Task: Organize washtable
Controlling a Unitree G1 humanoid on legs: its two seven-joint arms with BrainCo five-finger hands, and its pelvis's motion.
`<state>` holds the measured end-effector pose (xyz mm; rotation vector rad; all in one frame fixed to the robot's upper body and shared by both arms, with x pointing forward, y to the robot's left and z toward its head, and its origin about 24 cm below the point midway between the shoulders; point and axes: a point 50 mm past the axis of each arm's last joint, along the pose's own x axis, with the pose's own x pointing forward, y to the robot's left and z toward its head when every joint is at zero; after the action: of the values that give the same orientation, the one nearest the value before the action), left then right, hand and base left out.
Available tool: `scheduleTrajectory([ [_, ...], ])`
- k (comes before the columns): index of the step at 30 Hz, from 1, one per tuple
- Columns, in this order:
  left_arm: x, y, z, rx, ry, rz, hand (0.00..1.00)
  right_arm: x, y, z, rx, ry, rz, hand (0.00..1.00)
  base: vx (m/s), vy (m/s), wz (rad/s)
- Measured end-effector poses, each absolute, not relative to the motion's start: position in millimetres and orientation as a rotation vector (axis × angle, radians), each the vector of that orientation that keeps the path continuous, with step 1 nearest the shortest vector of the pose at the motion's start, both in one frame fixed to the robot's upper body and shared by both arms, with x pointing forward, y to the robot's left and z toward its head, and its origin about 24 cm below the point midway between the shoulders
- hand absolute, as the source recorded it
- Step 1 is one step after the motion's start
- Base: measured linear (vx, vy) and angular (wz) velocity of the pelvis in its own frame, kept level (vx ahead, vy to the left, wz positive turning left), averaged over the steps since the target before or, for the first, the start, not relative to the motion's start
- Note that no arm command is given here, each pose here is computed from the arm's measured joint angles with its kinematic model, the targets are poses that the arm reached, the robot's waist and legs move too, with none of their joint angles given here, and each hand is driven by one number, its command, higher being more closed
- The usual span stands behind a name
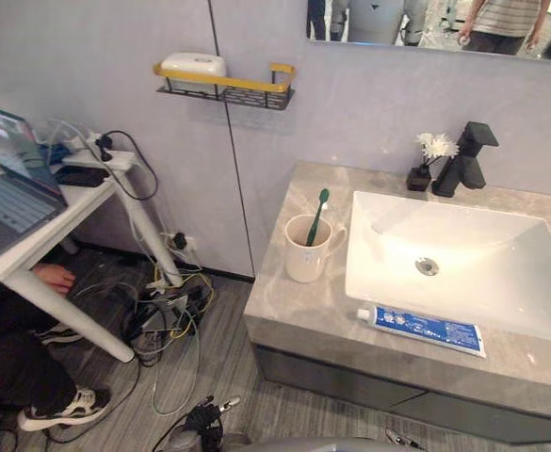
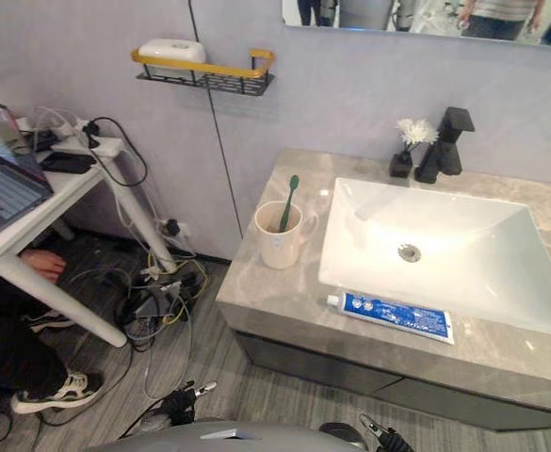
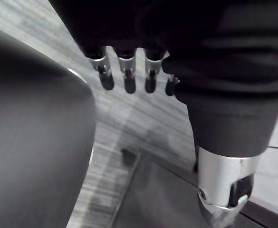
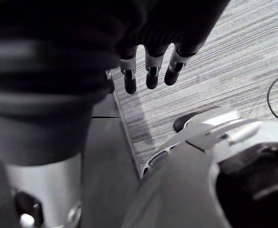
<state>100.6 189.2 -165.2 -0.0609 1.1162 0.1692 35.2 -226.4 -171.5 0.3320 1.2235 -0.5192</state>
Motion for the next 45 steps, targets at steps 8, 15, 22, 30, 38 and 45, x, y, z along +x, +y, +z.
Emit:
scheduleTrajectory([
  [8, 97.2, 190.4, -166.4, -0.038, 1.137, 0.144, 0.00, 28.2, -220.2, -173.3, 0.388, 1.228, -0.566, 0.00, -0.01, 0.084, -0.07],
  [15, 94.6, 192.8, -167.1, -0.048, 1.147, 0.161, 0.00, 31.0, -214.7, -174.2, 0.418, 1.219, -0.571, 0.00, 0.09, -0.053, 0.04],
  [22, 75.7, 205.1, -169.7, -0.449, 1.110, 0.515, 0.00, 28.1, -216.1, -174.2, 0.422, 1.225, -0.584, 0.00, 0.02, -0.014, 0.04],
  [30, 117.0, 245.4, -125.7, -0.627, 0.629, 0.780, 0.00, 22.0, -215.9, -174.4, 0.400, 1.242, -0.585, 0.00, -0.01, -0.004, 0.05],
  [38, 188.0, 276.8, 34.8, -0.374, -0.151, 0.711, 0.00, 22.8, -216.7, -174.0, 0.391, 1.235, -0.587, 0.00, 0.01, 0.000, 0.08],
  [45, 220.7, 179.3, 144.5, -0.055, -0.567, 0.222, 0.00, 26.3, -216.6, -173.0, 0.422, 1.199, -0.607, 0.00, -0.03, 0.002, -0.03],
])
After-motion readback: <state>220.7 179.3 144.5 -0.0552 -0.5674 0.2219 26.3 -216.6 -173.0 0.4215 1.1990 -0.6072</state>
